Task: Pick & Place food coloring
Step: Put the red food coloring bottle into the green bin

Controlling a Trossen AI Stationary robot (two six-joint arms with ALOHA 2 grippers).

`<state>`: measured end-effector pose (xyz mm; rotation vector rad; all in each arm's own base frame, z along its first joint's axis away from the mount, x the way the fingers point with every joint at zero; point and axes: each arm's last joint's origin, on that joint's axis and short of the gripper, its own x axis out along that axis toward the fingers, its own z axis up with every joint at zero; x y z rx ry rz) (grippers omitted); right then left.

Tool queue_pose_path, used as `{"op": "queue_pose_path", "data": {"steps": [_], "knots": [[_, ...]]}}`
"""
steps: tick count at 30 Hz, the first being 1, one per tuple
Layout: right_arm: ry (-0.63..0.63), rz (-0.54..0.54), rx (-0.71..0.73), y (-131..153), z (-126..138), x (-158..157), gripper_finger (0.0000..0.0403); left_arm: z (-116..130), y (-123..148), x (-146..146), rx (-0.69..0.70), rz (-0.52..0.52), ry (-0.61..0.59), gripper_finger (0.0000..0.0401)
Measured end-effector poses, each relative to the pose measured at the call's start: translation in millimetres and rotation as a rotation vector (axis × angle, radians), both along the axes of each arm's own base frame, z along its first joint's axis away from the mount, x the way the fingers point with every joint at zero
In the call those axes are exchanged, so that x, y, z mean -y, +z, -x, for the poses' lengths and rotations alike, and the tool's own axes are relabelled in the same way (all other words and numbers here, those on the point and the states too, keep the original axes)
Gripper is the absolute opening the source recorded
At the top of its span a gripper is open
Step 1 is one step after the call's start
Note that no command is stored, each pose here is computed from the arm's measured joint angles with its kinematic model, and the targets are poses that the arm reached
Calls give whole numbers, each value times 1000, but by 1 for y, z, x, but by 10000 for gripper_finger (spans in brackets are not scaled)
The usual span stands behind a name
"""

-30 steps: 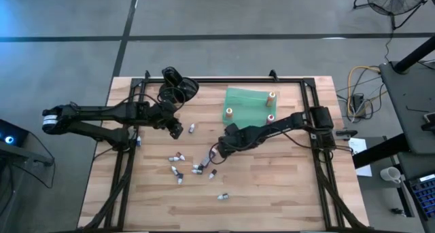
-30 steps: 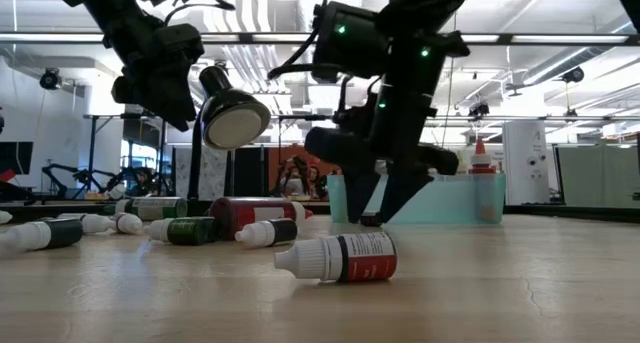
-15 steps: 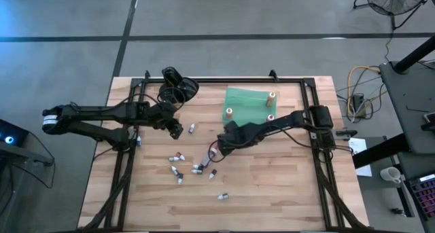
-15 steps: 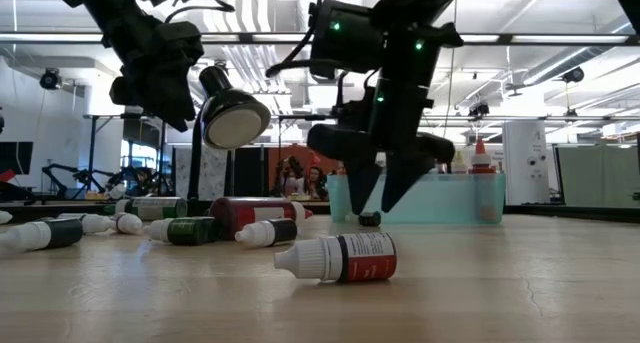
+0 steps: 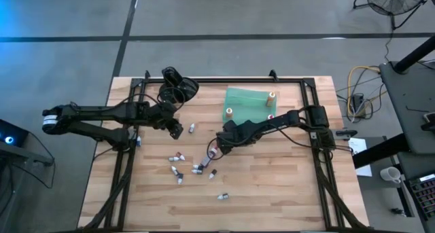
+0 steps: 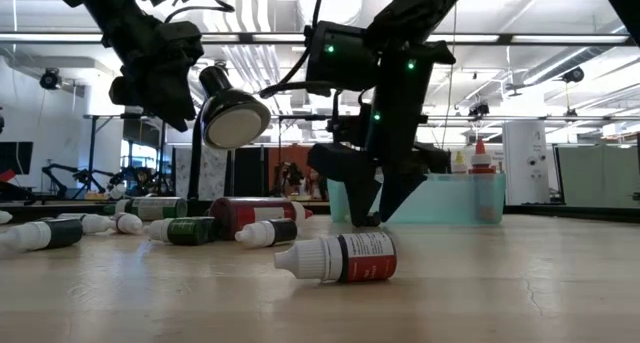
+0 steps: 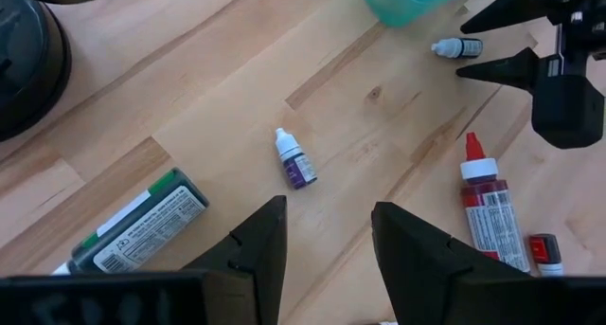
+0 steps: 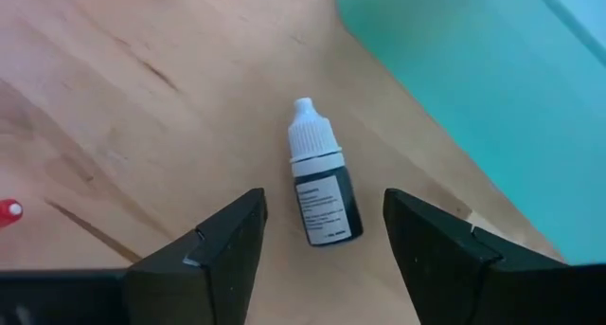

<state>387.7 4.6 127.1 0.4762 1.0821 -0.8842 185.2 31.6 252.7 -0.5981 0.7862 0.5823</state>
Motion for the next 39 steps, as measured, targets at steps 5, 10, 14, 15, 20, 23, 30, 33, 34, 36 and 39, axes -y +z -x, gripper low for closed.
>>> {"op": "queue_pose_path", "data": {"steps": [5, 10, 14, 15, 20, 23, 30, 33, 34, 36, 39], "knots": [[10, -1, 4, 0, -1, 1, 203, 0, 0, 0, 0, 0, 0, 129], [26, -3, 12, 0, -2, 0, 164, 0, 0, 0, 0, 0, 0, 129], [27, -7, 19, 0, -3, 0, 129, 0, 0, 0, 0, 0, 1, 129], [27, -7, 19, 0, -3, 0, 121, 0, 0, 0, 0, 0, 1, 129], [28, -13, 22, 0, -3, 0, 88, 0, 0, 0, 0, 0, 1, 129], [26, -14, 23, 0, -3, 0, 74, 0, 0, 0, 0, 0, 1, 129], [28, -37, 84, 28, 2, 1, 67, 0, 0, 0, 0, 0, 1, 129], [40, -68, 171, 59, 7, 0, 66, 0, 0, 0, 0, 0, 1, 129], [43, -77, 197, 68, 10, 0, 66, 0, 0, 0, 0, 0, 1, 129], [51, -108, 253, 89, 16, 0, 65, 0, 0, 0, 1, 0, 1, 129], [65, -185, 325, 115, 28, 6, 65, 0, 0, 0, 5, 9, 14, 129]]}}
